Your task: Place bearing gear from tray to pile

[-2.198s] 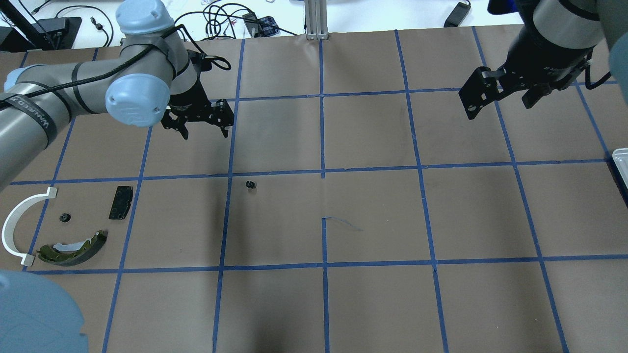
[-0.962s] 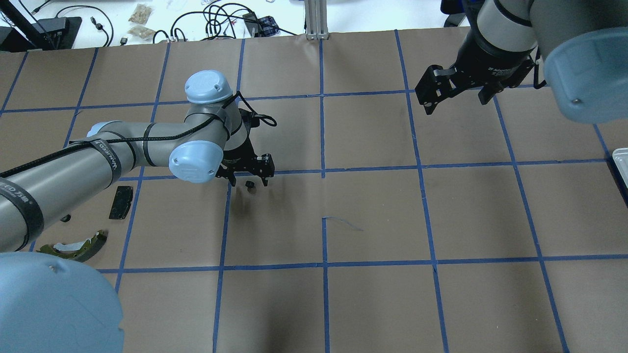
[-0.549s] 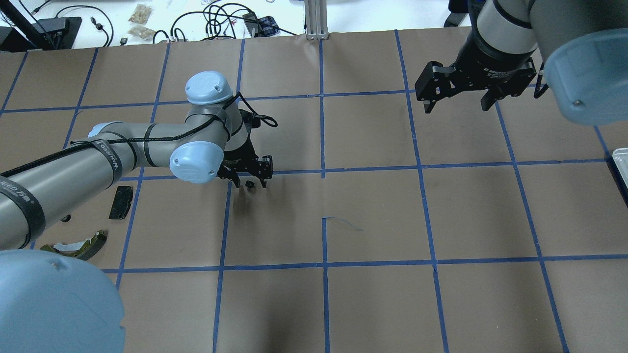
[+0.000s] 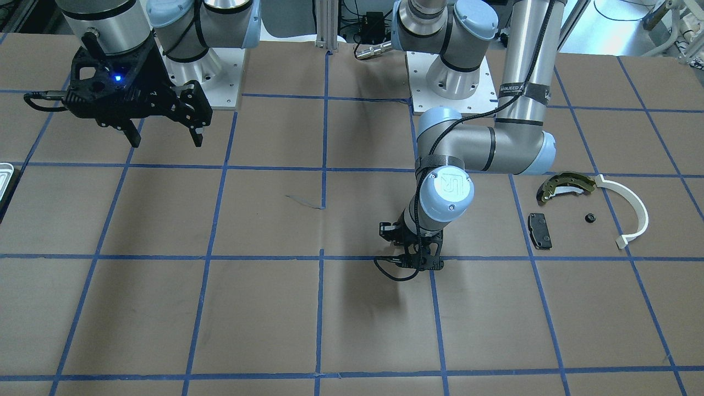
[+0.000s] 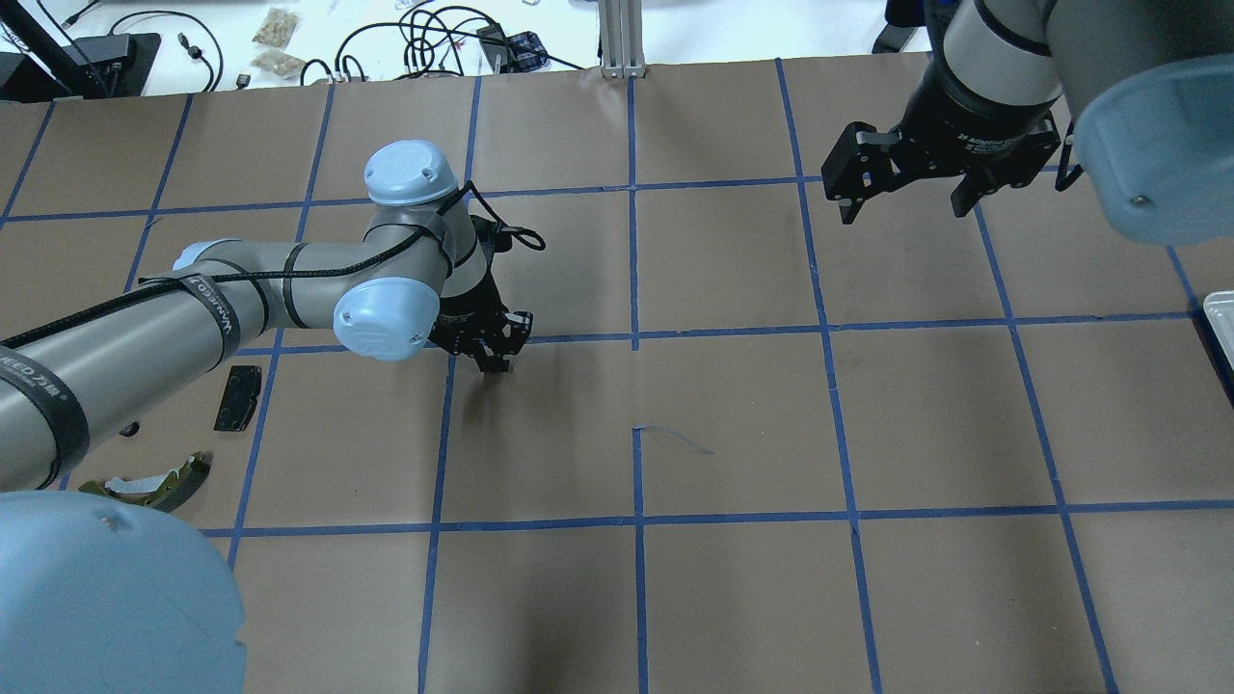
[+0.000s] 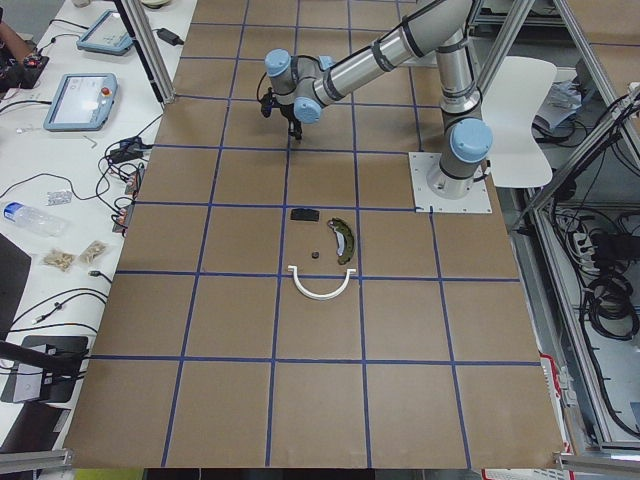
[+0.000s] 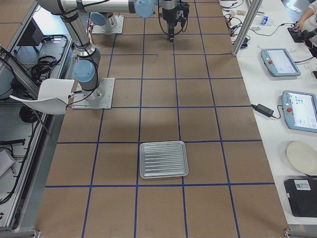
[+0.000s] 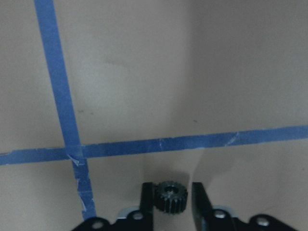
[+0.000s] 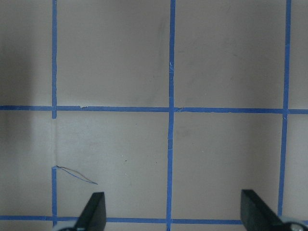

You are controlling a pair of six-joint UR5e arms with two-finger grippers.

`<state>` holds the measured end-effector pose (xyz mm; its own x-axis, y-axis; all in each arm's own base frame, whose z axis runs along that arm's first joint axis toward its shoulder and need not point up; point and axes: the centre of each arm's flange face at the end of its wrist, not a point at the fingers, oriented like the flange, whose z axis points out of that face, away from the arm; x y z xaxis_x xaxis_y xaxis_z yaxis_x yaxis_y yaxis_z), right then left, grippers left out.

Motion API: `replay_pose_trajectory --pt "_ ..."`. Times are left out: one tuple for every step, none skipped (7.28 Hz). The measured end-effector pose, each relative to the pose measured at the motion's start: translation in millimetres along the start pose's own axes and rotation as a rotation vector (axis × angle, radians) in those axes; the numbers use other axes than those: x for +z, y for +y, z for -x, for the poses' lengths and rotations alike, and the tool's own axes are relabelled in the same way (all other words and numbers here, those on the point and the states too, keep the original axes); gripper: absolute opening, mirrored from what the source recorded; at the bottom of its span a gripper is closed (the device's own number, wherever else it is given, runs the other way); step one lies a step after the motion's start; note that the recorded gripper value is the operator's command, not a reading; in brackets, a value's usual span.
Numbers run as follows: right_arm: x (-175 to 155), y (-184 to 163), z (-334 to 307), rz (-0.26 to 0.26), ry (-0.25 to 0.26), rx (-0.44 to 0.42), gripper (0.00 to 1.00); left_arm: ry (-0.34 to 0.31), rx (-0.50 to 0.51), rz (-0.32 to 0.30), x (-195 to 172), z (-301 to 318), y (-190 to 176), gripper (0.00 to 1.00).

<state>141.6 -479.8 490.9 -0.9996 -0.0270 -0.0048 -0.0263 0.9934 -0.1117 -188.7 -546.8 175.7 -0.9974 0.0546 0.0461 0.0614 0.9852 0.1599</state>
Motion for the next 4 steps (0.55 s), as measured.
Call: replay_pose_trajectory --pt "0 0 0 0.001 0.001 -0.001 1.00 0.000 -0.003 -0.013 -12 2 -3 0.00" --pt "0 0 0 0.001 0.001 -0.001 1.00 -0.001 -0.009 -0.021 -35 9 -11 0.00" --pt "0 0 0 0.001 0.001 -0.001 1.00 -0.008 -0.014 -0.002 -67 30 -24 0.00" --pt "1 0 0 0.002 0.001 -0.001 1.00 -0.017 -0.012 0.034 -99 73 -36 0.00"
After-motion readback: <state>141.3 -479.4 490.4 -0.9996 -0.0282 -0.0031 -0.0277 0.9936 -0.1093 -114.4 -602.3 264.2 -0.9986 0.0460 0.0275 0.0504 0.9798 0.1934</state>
